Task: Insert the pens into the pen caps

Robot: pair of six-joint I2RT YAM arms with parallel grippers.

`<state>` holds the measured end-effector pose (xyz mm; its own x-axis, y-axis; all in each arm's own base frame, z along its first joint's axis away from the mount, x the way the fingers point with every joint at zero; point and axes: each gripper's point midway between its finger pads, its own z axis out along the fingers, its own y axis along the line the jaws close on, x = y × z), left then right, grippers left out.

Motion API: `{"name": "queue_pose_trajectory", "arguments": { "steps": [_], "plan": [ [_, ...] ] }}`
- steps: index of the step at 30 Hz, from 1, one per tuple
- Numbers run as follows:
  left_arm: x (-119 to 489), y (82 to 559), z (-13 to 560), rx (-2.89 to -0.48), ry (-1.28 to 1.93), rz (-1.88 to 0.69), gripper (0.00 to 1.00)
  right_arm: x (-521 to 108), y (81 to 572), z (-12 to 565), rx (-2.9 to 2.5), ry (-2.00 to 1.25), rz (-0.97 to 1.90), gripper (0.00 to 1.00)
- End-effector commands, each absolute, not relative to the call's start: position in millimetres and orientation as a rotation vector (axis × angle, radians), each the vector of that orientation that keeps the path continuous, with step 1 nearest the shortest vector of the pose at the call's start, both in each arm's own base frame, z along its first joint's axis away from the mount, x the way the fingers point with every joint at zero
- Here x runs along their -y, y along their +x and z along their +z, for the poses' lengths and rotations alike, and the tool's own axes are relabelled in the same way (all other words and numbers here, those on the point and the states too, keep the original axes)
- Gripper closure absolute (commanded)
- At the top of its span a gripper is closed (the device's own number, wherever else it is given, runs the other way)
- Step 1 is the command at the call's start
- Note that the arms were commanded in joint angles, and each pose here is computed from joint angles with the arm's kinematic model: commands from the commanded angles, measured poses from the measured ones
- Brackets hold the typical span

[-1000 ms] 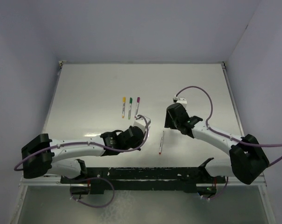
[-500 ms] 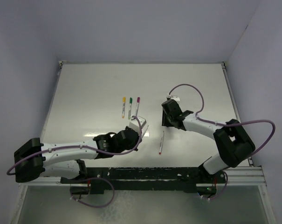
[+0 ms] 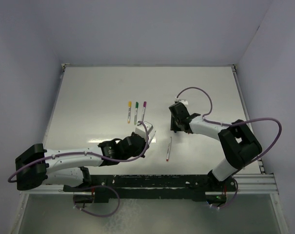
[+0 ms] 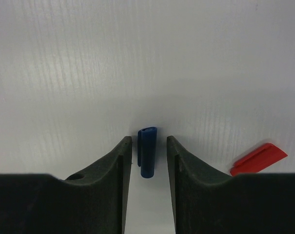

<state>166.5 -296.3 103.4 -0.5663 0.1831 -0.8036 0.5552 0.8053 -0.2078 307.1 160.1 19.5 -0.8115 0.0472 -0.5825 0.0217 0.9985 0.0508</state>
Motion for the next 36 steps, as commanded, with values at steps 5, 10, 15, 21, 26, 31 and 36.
{"name": "queue_pose_trajectory", "arguments": {
  "steps": [5,10,15,21,26,31,36],
  "plan": [
    [302.3,170.2,109.9,-2.131,0.501,-0.602,1.0,-164.8,307.9,9.9,-2.549,0.047,0.065,0.68],
    [302.4,171.0,110.2,-2.132,0.49,-0.601,1.0,-151.8,297.9,2.2,-2.579,0.08,-0.006,0.73],
    [301.8,172.1,110.1,-2.13,0.483,-0.595,1.0,-144.8,283.1,-2.4,-2.615,0.07,-0.025,0.84],
    [303.7,173.5,109.5,-2.132,0.482,-0.589,1.0,-141.0,273.4,-0.8,-2.63,0.054,-0.019,0.91],
    [306.3,173.1,109.3,-2.136,0.48,-0.599,1.0,-142.9,272.4,-0.3,-2.642,0.028,-0.01,0.54],
    [306.0,172.7,110.6,-2.135,0.476,-0.604,1.0,-142.6,270.1,-3.8,-2.651,0.036,-0.01,0.53],
    [306.8,172.8,111.8,-2.133,0.478,-0.606,1.0,-142.2,267.4,-4.4,-2.656,0.047,-0.002,0.59]
  ]
}}
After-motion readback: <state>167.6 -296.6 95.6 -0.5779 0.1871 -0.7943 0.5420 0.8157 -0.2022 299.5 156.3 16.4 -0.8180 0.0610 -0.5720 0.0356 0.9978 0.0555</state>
